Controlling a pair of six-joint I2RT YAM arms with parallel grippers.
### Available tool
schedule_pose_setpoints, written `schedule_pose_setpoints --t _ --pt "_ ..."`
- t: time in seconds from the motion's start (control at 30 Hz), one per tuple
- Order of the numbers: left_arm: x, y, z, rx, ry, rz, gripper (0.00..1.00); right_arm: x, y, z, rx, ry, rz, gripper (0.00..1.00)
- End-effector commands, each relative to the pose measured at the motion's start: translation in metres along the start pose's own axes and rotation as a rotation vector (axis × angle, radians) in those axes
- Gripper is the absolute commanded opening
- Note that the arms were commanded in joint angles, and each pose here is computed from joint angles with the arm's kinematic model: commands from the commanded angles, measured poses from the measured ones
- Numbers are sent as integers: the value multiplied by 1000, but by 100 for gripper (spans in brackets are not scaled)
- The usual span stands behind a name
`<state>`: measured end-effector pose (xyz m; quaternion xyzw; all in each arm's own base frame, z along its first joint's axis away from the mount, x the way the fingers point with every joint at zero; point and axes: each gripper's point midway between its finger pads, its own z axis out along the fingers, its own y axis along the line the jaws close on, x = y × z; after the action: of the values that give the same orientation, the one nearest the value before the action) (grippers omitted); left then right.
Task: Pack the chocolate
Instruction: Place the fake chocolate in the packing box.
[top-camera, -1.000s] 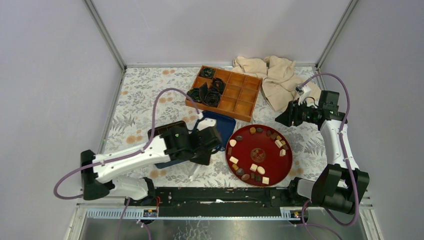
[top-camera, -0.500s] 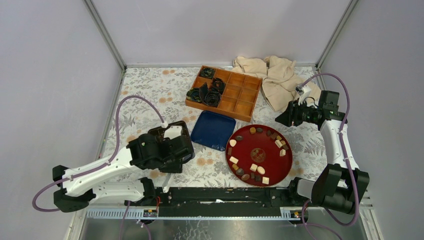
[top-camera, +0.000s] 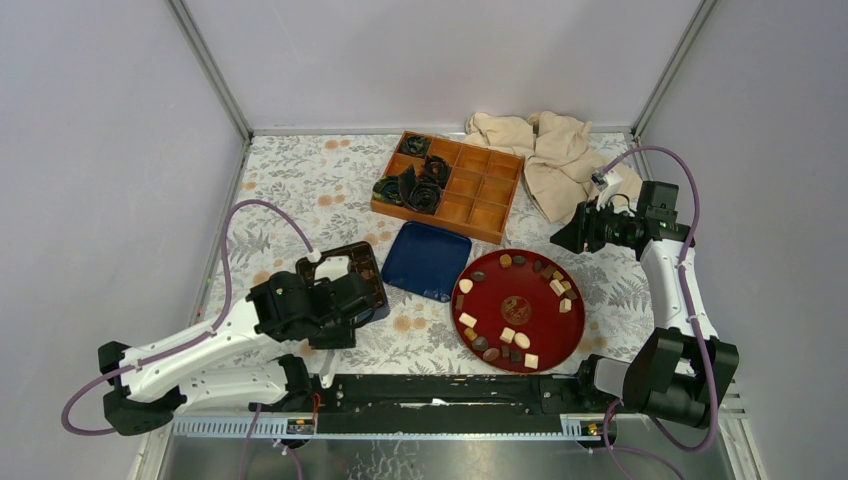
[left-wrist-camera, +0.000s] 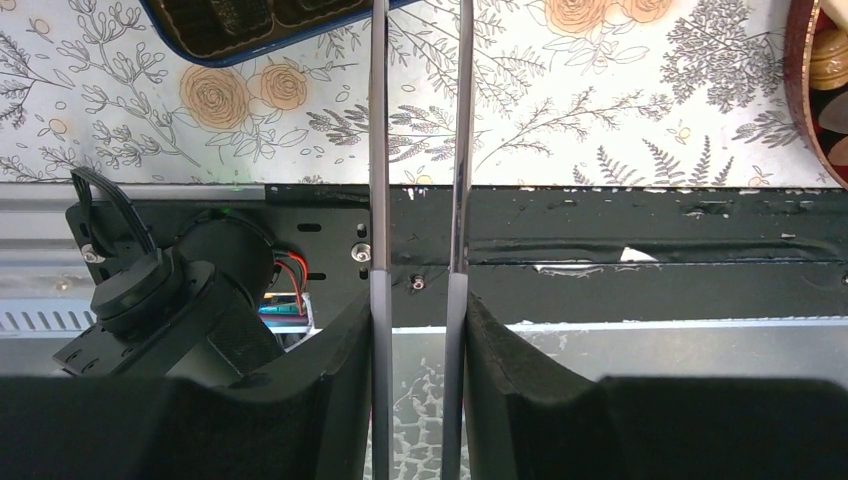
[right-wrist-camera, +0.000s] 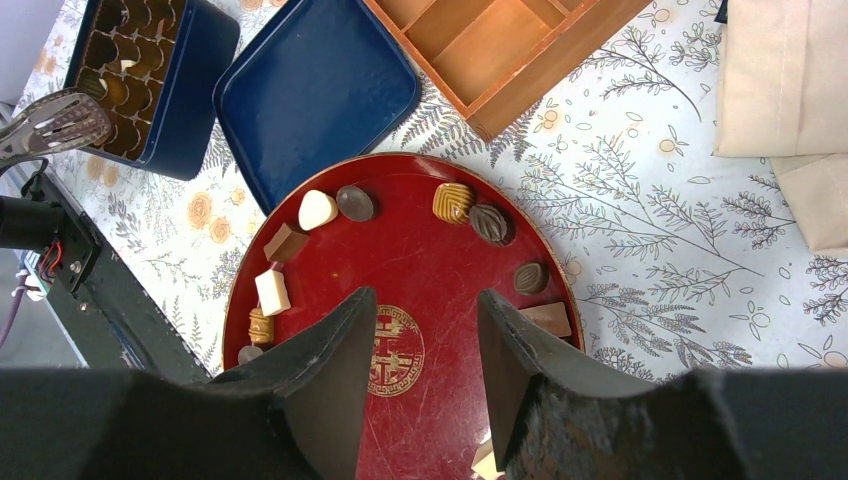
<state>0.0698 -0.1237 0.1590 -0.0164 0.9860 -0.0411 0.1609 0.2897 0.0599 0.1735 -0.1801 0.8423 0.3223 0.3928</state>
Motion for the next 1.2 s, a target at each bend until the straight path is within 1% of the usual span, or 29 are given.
schedule_pose_setpoints --t 0.0,0.53,0.67,0.7,0.83,1.0,1.17 --pt "-2 9 6 -55 -13 -24 2 -1 2 -1 -20 -5 1 49" --pt "0 9 15 -95 15 4 7 0 2 -1 -20 -4 1 50" --pt "0 7 17 -97 20 11 10 -1 2 -1 -19 -4 1 50" --pt "0 7 18 -99 20 12 12 0 2 -1 -19 -4 2 49" --pt "1 8 19 -105 26 17 24 0 2 -1 -19 -4 2 50" --pt "1 7 19 -106 26 18 32 -1 2 -1 -19 -4 1 49" --pt "1 6 19 -114 32 30 42 0 2 0 -20 -2 4 49"
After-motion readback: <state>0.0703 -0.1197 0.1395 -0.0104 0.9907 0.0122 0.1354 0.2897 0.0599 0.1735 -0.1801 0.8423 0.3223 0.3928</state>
